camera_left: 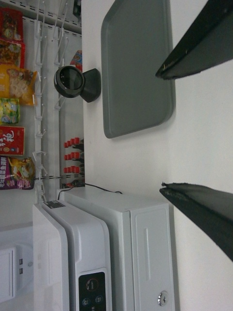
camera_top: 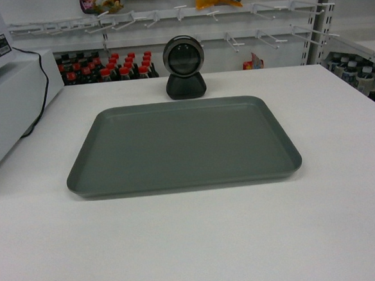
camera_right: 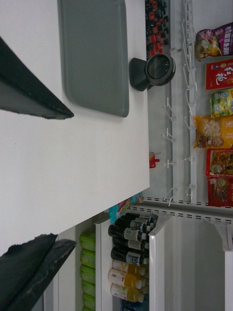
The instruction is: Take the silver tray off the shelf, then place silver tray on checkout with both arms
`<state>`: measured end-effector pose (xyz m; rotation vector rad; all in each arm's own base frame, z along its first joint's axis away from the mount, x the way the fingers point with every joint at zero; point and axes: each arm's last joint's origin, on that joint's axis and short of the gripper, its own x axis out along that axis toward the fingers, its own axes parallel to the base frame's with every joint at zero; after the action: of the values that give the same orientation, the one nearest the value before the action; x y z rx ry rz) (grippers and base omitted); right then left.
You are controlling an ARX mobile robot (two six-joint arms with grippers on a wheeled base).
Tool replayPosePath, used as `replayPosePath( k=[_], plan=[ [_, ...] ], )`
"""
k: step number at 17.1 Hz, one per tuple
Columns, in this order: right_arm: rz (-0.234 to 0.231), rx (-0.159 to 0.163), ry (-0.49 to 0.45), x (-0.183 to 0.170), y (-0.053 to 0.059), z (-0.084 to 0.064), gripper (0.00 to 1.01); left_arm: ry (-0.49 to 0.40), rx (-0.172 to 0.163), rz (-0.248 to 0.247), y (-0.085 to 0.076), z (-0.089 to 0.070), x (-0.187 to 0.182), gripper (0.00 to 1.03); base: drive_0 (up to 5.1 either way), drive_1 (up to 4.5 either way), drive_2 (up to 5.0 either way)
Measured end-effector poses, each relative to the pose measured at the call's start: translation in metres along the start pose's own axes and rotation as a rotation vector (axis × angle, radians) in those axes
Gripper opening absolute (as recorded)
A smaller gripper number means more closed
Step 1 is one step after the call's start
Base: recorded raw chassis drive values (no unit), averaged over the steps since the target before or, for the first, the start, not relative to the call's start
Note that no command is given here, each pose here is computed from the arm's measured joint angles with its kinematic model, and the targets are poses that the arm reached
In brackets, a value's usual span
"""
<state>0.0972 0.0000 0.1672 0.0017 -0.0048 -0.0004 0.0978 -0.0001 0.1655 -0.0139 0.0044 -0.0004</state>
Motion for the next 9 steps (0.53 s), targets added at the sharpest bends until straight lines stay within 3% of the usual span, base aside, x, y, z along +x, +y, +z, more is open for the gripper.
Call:
replayPosePath(
  k=[3,9],
  plan=[
    [0.0,0.001,0.0,0.0,0.0,0.0,1.0,0.0,0.0,0.0,0.0,0.0,0.0,0.96,0.0,0.0,0.0],
    [0.0,0.0,0.005,0.0,0.0,-0.0005,0.98,0.005,0.002,0.0,0.0,-0.0005,0.0,0.98,0.0,0.0,0.0]
  ],
)
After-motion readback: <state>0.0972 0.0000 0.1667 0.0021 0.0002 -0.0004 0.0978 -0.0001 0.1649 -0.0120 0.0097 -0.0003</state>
